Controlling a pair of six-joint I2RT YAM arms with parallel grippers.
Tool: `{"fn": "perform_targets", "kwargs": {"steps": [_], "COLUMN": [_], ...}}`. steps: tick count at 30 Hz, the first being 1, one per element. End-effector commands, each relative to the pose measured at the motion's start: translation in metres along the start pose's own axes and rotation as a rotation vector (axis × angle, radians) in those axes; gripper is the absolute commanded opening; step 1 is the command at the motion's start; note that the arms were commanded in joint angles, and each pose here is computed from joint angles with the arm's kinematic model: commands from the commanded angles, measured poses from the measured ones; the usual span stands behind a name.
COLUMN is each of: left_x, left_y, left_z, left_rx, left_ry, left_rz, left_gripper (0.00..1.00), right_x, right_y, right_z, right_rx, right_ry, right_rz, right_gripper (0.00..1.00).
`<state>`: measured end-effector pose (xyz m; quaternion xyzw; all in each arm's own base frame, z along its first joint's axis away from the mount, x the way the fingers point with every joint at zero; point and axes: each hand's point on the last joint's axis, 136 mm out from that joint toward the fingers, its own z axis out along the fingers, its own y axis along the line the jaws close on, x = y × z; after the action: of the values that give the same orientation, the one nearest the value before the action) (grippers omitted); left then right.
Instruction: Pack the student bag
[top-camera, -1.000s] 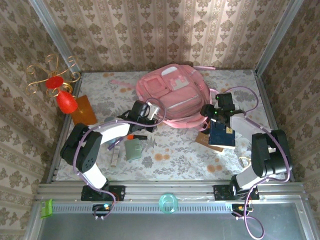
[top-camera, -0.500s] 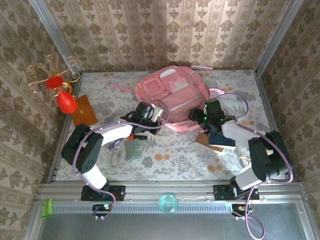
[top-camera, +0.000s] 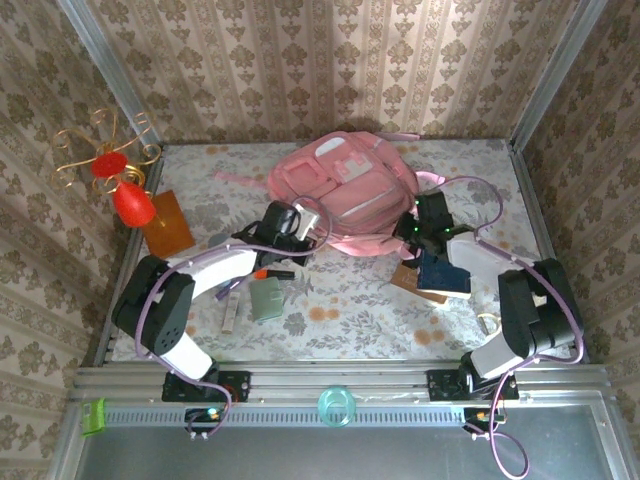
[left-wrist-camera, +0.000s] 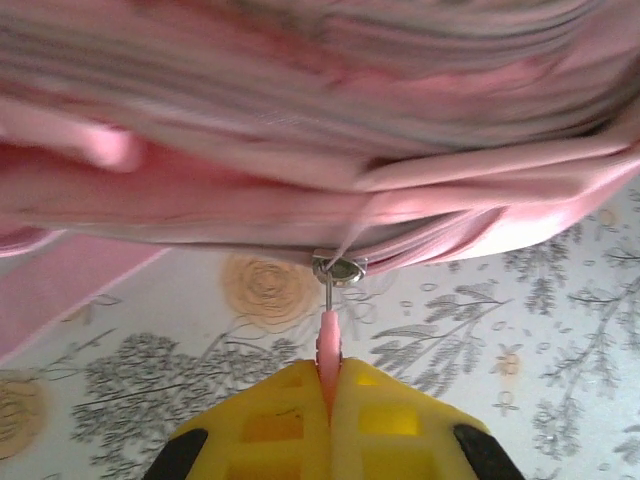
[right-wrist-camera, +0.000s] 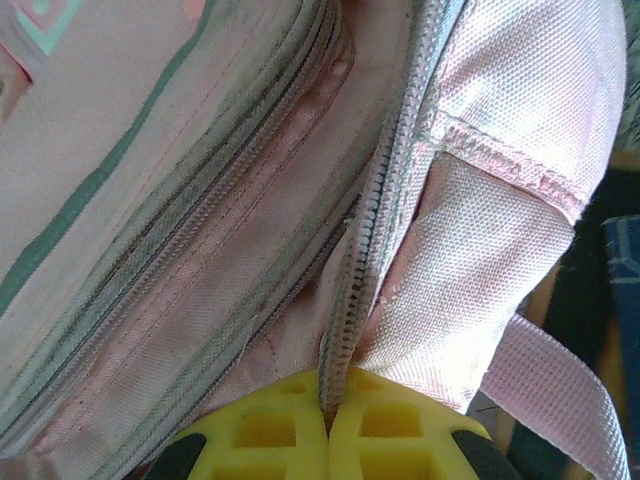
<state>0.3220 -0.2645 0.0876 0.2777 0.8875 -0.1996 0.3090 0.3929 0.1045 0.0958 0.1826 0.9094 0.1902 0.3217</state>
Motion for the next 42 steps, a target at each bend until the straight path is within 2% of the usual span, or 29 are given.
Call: {"fn": "perform_targets", "kwargs": {"steps": [1, 9, 10, 13, 20, 25, 27, 30, 33, 35, 37, 42], "left_x": [0.002, -0.004, -0.002, -0.001, -0.009, -0.024, -0.026, -0.035, -0.054, -0.056, -0.050, -0.040], "left_y": [0.037, 0.077, 0.094, 0.112, 0.127, 0.096, 0.087, 0.071, 0.027, -0.016, -0.043, -0.087], "left_z": [-0.002, -0.001, -0.003, 0.000, 0.001, -0.020, -0.035, -0.059, -0.068, -0.060, -0.046, -0.015], "left_rx": [-0.107, -0.168, -0.198, -0.213, -0.235, -0.115, -0.119, -0.120, 0.011, 0.135, 0.192, 0.292], "left_ry": [0.009, 0.008, 0.012, 0.019, 0.024, -0.071, -0.103, -0.171, -0.239, -0.215, -0.157, -0.061], "left_rz": [-0.019, -0.061, -0.085, -0.116, -0.135, -0.161, -0.146, -0.109, 0.009, 0.142, 0.254, 0.435], "left_gripper": [0.00, 0.00, 0.00, 0.00, 0.00, 0.45, 0.53, 0.59, 0.64, 0.65, 0.65, 0.65], "right_x": [-0.026, -0.034, -0.034, -0.033, -0.026, -0.013, -0.007, 0.005, 0.021, 0.028, 0.031, 0.029], "right_y": [-0.005, -0.001, 0.001, 0.005, 0.017, 0.042, 0.053, 0.080, 0.102, 0.105, 0.099, 0.080], "right_z": [-0.019, -0.019, -0.019, -0.019, -0.017, -0.020, -0.021, -0.021, -0.019, -0.019, -0.020, -0.024], "right_rx": [0.004, -0.056, -0.066, -0.090, -0.158, -0.254, -0.280, -0.335, -0.376, -0.366, -0.336, -0.249], "right_ry": [-0.032, 0.011, 0.011, 0.013, 0.017, -0.056, -0.082, -0.085, -0.031, -0.007, -0.002, -0.022], "right_rz": [-0.075, -0.075, -0.074, -0.060, -0.011, 0.066, 0.079, 0.035, -0.022, -0.053, -0.074, -0.107], "right_gripper": [0.00, 0.00, 0.00, 0.00, 0.00, 0.00, 0.11, 0.22, 0.30, 0.32, 0.34, 0.34]}}
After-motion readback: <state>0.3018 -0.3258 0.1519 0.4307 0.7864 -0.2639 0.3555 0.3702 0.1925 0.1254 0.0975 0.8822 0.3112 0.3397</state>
